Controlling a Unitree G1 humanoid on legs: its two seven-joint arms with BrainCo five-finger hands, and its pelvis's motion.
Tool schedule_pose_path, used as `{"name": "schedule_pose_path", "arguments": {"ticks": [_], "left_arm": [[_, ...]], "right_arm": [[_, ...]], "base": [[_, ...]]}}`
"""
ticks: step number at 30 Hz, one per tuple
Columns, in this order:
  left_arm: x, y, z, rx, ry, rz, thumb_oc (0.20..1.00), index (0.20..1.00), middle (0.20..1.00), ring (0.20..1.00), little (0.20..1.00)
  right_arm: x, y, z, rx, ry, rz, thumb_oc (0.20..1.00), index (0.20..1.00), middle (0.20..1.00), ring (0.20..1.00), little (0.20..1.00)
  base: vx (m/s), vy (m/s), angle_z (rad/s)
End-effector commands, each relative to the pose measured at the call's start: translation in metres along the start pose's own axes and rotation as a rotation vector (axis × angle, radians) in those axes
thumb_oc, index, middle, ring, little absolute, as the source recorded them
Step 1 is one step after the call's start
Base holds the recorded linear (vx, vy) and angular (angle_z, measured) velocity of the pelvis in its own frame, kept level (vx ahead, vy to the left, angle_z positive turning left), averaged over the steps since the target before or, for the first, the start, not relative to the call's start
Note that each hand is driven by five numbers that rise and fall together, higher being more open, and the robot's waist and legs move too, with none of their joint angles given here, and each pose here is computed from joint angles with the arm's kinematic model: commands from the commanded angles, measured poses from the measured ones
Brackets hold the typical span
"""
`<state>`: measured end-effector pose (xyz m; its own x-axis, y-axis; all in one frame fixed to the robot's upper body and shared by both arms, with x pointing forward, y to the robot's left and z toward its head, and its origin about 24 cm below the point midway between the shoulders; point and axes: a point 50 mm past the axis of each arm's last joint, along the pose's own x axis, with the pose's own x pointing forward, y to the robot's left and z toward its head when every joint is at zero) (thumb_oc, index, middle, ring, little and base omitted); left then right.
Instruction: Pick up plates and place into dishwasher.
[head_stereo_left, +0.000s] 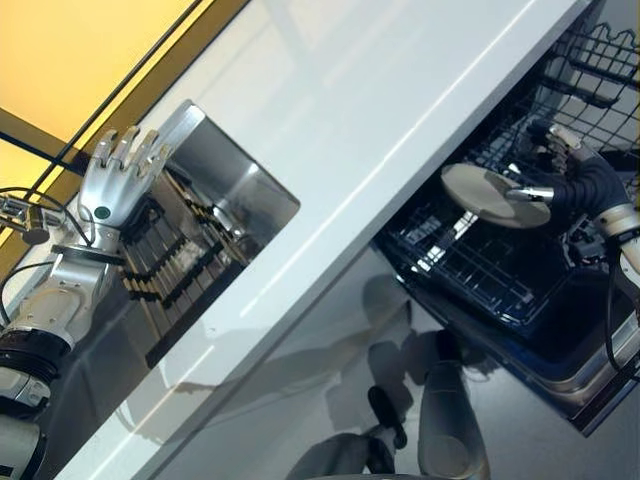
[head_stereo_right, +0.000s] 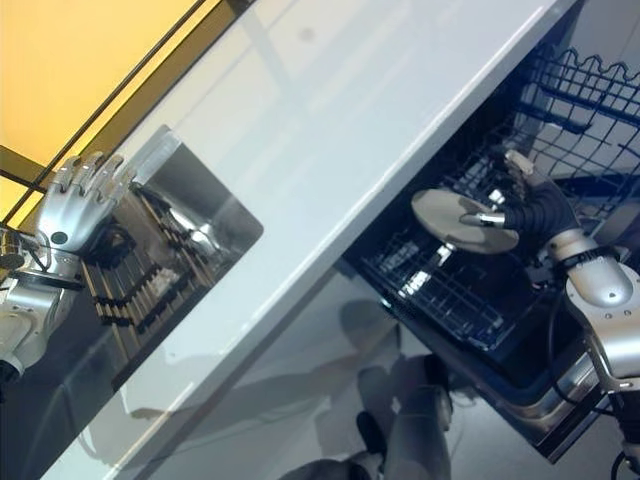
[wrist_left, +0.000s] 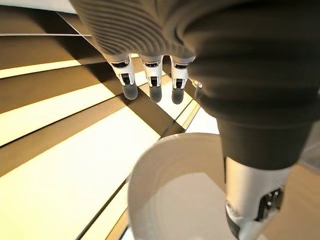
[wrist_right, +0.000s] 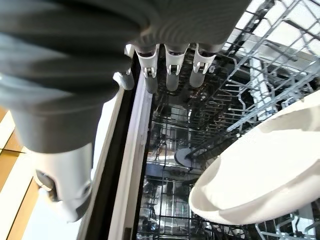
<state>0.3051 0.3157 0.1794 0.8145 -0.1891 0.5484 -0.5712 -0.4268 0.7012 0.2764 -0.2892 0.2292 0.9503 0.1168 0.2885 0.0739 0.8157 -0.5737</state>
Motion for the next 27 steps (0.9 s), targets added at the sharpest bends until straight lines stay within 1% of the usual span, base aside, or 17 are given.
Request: {"name": "schedule_pose_path", "arguments": {"ticks": [1,5,7,12,13,14,15,16,17,20,27], "left_arm": [[0.006,0.004,-0.02,0.079,0.039,0.013,1.0,1.0,1.0,1.0,1.0],[0.008,0.001,-0.012,0.058,0.001,-0.022,1.0,1.0,1.0,1.0,1.0],[0.009,-0.005,-0.004,0.034,-0.048,-0.096,1.0,1.0,1.0,1.0,1.0],[-0.002,-0.027,0.014,-0.013,-0.174,-0.43,1.0,1.0,1.0,1.0,1.0],[-0.004,-0.029,0.015,-0.021,-0.183,-0.471,0.944,0.944,0.944,0.944,0.944],[-0.005,-0.031,0.016,-0.025,-0.192,-0.512,0.859,0.859,0.859,0.859,0.859],[-0.006,-0.033,0.017,-0.02,-0.202,-0.552,0.605,0.605,0.605,0.605,0.605],[-0.007,-0.034,0.017,-0.016,-0.207,-0.578,0.379,0.379,0.379,0.379,0.379],[-0.007,-0.035,0.016,-0.022,-0.21,-0.607,0.2,0.2,0.2,0.2,0.2],[-0.008,-0.036,0.014,-0.029,-0.216,-0.651,0.2,0.2,0.2,0.2,0.2],[-0.004,-0.032,0.011,-0.05,-0.208,-0.622,0.2,0.2,0.2,0.2,0.2]], "right_arm": [[0.005,-0.002,0.036,-0.024,-0.16,0.009,1.0,1.0,1.0,1.0,1.0],[0.006,-0.002,0.039,-0.035,-0.162,0.013,1.0,1.0,1.0,1.0,1.0],[0.007,-0.003,0.039,-0.046,-0.159,0.017,1.0,1.0,1.0,1.0,1.0],[0.009,-0.004,0.044,-0.058,-0.159,0.023,1.0,1.0,1.0,1.0,1.0],[0.01,-0.004,0.045,-0.06,-0.161,0.024,1.0,1.0,1.0,1.0,1.0],[0.01,-0.005,0.046,-0.062,-0.163,0.022,1.0,1.0,1.0,1.0,1.0],[0.011,-0.005,0.048,-0.065,-0.164,0.022,1.0,1.0,1.0,1.0,1.0],[0.011,-0.006,0.049,-0.067,-0.166,0.022,1.0,1.0,1.0,1.0,1.0],[0.011,-0.007,0.05,-0.069,-0.169,0.023,1.0,1.0,1.0,1.0,1.0],[0.012,-0.009,0.053,-0.075,-0.171,0.022,1.0,1.0,1.0,1.0,1.0],[0.009,-0.011,0.05,-0.076,-0.159,0.018,1.0,1.0,1.0,1.0,1.0]], "base": [[0.0,0.0,0.0],[0.02,0.024,-0.04],[0.03,0.04,-0.06],[0.02,0.033,-0.05],[0.0,0.0,0.0],[0.0,0.0,0.0],[0.01,0.013,-0.04],[0.01,0.019,-0.04],[0.01,0.023,-0.03],[0.0,0.0,0.0],[0.0,0.0,0.0]]}}
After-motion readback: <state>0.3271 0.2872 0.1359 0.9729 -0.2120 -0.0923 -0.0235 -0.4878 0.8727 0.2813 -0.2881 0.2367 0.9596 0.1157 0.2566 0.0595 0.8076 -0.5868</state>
